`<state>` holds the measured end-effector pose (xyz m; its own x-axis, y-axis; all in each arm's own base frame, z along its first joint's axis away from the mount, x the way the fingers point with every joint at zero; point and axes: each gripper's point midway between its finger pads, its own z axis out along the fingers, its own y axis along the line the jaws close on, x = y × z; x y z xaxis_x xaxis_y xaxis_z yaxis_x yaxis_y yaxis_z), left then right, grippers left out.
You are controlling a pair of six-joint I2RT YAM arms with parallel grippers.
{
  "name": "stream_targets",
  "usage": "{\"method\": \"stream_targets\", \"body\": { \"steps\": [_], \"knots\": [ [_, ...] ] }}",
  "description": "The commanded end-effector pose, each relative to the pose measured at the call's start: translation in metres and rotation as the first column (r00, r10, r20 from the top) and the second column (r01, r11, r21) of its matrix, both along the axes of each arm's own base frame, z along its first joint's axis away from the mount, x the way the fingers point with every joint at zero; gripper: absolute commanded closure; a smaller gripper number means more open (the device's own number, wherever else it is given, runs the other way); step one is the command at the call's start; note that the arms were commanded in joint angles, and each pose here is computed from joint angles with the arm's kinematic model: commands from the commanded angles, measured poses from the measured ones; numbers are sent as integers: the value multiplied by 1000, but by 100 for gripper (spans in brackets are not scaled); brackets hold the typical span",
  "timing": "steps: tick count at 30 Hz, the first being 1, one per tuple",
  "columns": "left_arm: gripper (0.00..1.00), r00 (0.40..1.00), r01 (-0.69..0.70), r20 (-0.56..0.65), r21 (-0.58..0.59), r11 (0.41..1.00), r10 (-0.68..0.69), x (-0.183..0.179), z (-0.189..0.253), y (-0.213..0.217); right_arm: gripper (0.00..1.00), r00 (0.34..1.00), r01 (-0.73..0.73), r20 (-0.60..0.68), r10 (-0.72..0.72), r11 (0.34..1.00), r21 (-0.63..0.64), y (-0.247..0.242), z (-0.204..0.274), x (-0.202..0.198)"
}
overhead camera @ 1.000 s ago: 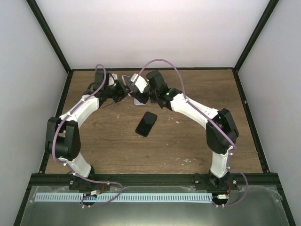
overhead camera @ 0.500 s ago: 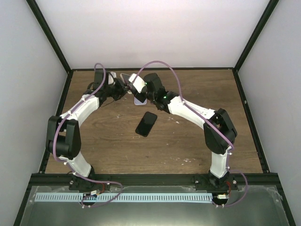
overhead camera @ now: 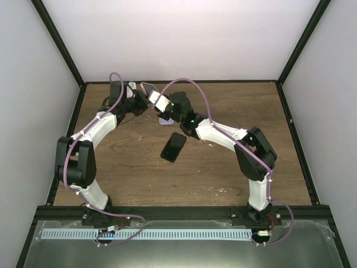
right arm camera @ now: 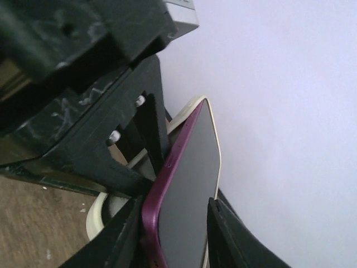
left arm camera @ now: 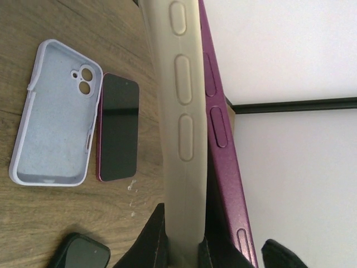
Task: Take the phone out of the phone case
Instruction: Remove the phone case from the phone.
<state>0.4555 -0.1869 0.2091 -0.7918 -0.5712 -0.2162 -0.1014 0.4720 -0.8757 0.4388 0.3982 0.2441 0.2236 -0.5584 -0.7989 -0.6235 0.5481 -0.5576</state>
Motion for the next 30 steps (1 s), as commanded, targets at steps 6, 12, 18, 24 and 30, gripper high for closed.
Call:
{"method": "stream_targets", "body": {
  "steps": [6, 12, 18, 24, 30],
  "knots": [
    [100, 984, 175, 54, -84, 981, -171, -27, 27, -25, 96, 971, 222, 91, -222, 975, 11, -47, 11, 40],
    [100, 989, 148, 35, -43, 988, -147, -26, 16, -16, 99, 968, 214, 110, -224, 972, 98, -54, 50, 30],
    [100, 996, 93, -10, 84, 992, -92, -26, -13, 2, 99, 971, 184, 107, -213, 955, 231, -62, 100, 15],
    [100, 999, 44, -19, 196, 979, -42, -23, -29, 20, 99, 972, 174, 97, -213, 934, 312, -71, 133, 3],
    [100, 999, 8, -35, 282, 959, 2, -21, -44, 38, 99, 970, 177, 93, -223, 917, 357, -80, 155, -6]
  ]
}}
